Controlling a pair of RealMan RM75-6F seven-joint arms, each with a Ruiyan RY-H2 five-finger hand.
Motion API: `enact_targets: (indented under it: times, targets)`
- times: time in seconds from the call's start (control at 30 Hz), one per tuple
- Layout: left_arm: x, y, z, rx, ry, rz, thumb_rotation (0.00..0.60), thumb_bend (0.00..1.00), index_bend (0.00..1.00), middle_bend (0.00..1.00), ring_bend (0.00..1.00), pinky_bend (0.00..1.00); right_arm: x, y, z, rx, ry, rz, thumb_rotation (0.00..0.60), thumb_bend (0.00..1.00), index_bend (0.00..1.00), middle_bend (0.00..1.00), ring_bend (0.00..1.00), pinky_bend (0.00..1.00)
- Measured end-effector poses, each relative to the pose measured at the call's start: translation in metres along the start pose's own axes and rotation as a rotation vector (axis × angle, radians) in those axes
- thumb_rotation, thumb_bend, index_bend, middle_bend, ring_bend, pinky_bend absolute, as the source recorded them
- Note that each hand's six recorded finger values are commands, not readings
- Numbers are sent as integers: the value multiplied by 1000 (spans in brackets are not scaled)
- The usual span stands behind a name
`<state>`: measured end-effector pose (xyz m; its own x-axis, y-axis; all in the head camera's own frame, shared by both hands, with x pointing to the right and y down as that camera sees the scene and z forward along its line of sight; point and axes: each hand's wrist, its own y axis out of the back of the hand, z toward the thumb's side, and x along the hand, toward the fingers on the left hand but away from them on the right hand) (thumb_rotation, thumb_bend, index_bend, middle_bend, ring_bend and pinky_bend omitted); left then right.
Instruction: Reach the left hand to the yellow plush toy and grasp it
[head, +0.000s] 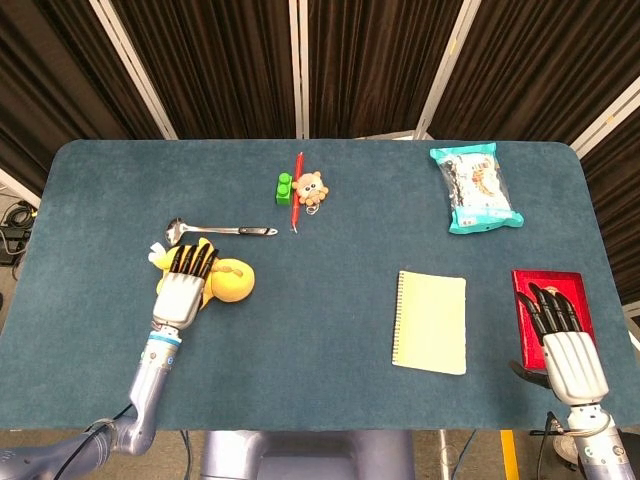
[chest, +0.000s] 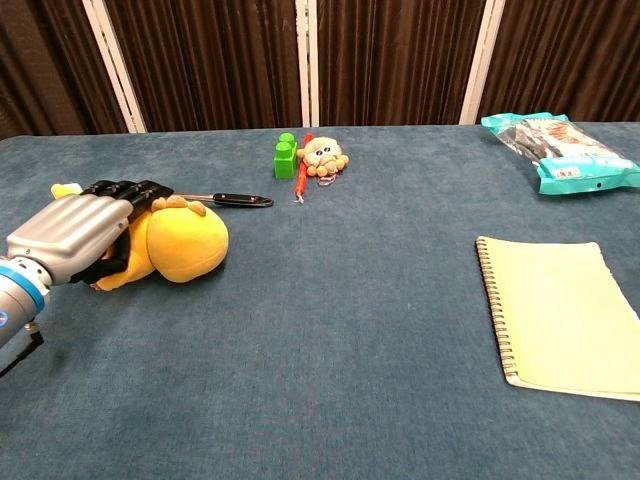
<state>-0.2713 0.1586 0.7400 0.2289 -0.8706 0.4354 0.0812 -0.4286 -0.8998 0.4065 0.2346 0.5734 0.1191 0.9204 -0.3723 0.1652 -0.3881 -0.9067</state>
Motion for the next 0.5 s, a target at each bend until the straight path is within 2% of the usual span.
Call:
enact_targets:
  times: [0.2, 0.5]
  targets:
    - [-1, 7, 16, -6, -29, 20, 600, 1000, 0, 0, 0, 0, 1, 1, 0, -3, -2, 0, 600, 70, 0, 0, 0, 0]
    - [-8, 35, 27, -32, -50, 88, 600, 1000, 0, 0, 0, 0, 1, 2, -1, -5, -5, 1, 600, 70, 0, 0, 0, 0]
